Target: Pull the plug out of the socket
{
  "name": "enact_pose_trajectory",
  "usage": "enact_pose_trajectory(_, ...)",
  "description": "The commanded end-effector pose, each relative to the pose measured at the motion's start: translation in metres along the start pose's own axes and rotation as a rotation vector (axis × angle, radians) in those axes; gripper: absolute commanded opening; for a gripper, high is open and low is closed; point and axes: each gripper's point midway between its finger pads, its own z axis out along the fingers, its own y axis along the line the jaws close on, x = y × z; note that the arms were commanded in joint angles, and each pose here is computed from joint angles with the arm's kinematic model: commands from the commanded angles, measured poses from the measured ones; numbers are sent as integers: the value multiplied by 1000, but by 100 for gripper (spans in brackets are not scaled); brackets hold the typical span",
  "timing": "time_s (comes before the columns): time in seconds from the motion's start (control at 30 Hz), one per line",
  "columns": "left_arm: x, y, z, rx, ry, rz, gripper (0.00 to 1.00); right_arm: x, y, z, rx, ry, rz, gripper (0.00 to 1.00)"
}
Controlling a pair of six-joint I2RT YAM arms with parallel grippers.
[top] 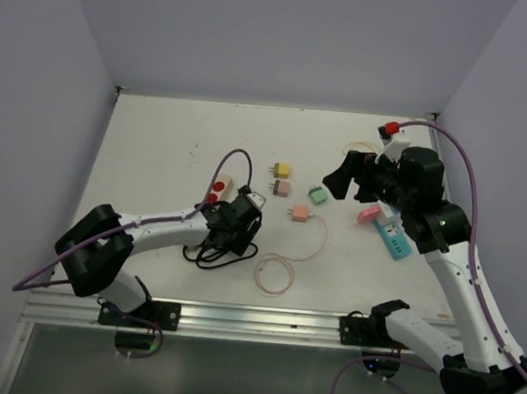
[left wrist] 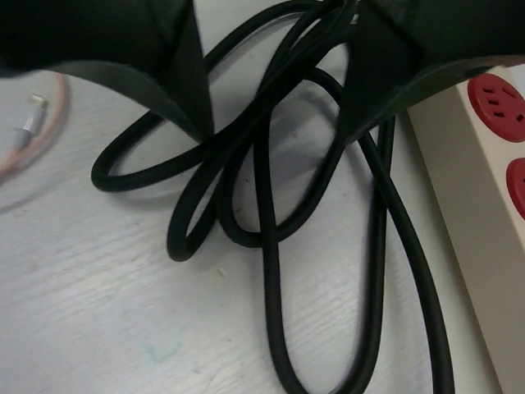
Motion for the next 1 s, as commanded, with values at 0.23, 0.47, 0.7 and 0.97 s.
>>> enact_pose_trajectory(0.23, -14, 56, 30, -298, 34, -106, 12, -7, -13, -13, 79, -20, -64, 99)
enact_pose_trajectory(0.47, -50, 155, 44, -480, 27, -230, 1, 1, -28, -8, 144, 0, -80, 99)
enact_pose_trajectory(0.7, -82, 238, 72, -580, 60, -322, 10, 8, -43, -2, 212, 28, -81, 99)
enact_pose_trajectory(0.97, -135, 263, 53, -484, -38, -432, 57, 23, -95, -4, 498, 71, -33, 99)
